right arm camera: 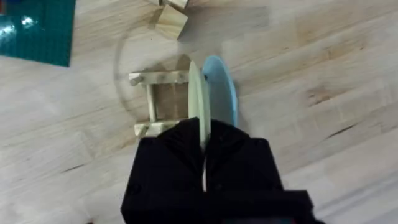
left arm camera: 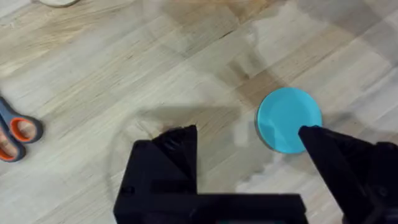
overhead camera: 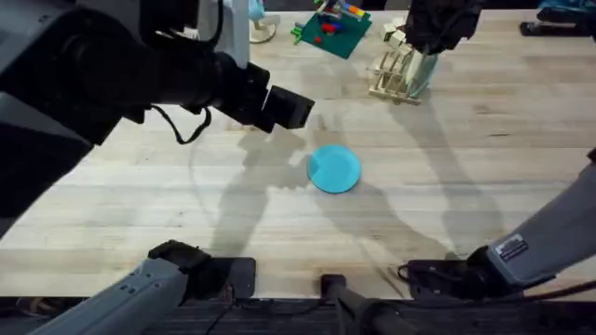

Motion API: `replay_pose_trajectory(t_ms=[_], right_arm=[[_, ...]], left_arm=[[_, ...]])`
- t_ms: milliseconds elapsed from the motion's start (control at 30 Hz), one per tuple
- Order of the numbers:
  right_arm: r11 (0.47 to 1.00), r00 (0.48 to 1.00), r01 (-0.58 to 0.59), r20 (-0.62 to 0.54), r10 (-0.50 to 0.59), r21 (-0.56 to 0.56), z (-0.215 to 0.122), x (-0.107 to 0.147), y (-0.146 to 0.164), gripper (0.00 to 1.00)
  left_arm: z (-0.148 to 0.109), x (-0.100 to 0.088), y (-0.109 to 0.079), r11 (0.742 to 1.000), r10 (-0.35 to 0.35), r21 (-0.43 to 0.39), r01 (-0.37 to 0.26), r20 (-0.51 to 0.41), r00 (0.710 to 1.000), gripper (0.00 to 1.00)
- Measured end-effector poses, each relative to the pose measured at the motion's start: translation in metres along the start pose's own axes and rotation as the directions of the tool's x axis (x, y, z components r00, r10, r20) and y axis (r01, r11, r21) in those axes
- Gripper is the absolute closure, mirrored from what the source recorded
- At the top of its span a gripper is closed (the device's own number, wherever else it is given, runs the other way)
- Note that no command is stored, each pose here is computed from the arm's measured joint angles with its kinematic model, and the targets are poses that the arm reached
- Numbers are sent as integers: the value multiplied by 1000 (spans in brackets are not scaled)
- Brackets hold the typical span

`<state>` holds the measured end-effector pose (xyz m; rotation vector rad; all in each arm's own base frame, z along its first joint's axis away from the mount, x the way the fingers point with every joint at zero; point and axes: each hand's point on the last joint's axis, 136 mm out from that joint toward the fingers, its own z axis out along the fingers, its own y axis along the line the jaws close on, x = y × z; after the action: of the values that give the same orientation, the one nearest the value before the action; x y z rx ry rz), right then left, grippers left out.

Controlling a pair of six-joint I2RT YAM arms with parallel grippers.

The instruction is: Pick up the plates from the table one by one and place each into a slot on the dish rack.

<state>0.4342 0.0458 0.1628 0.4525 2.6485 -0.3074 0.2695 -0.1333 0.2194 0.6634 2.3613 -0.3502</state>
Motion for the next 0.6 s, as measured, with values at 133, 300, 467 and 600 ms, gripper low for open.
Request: replay_pose_trajectory(t_ms=[133,300,467,600], right_arm=[[1000,1000,1,-6,-1,4,7,0,2,970],[1000,1000,1,-12,-1,8,11,1,2,970],[1000,1000,0,-14,0,6,12,1,2,970],[1000,1000,0,-14,0,6,12,1,2,968]], left_arm=[[0,0,0,1000,0,0,0,0,1000,7],[0,0,0,1000,0,0,0,0,1000,7],[0,0,0,1000,0,0,0,0,1000,8],[0,0,0,1000,0,0,0,0,1000,7]])
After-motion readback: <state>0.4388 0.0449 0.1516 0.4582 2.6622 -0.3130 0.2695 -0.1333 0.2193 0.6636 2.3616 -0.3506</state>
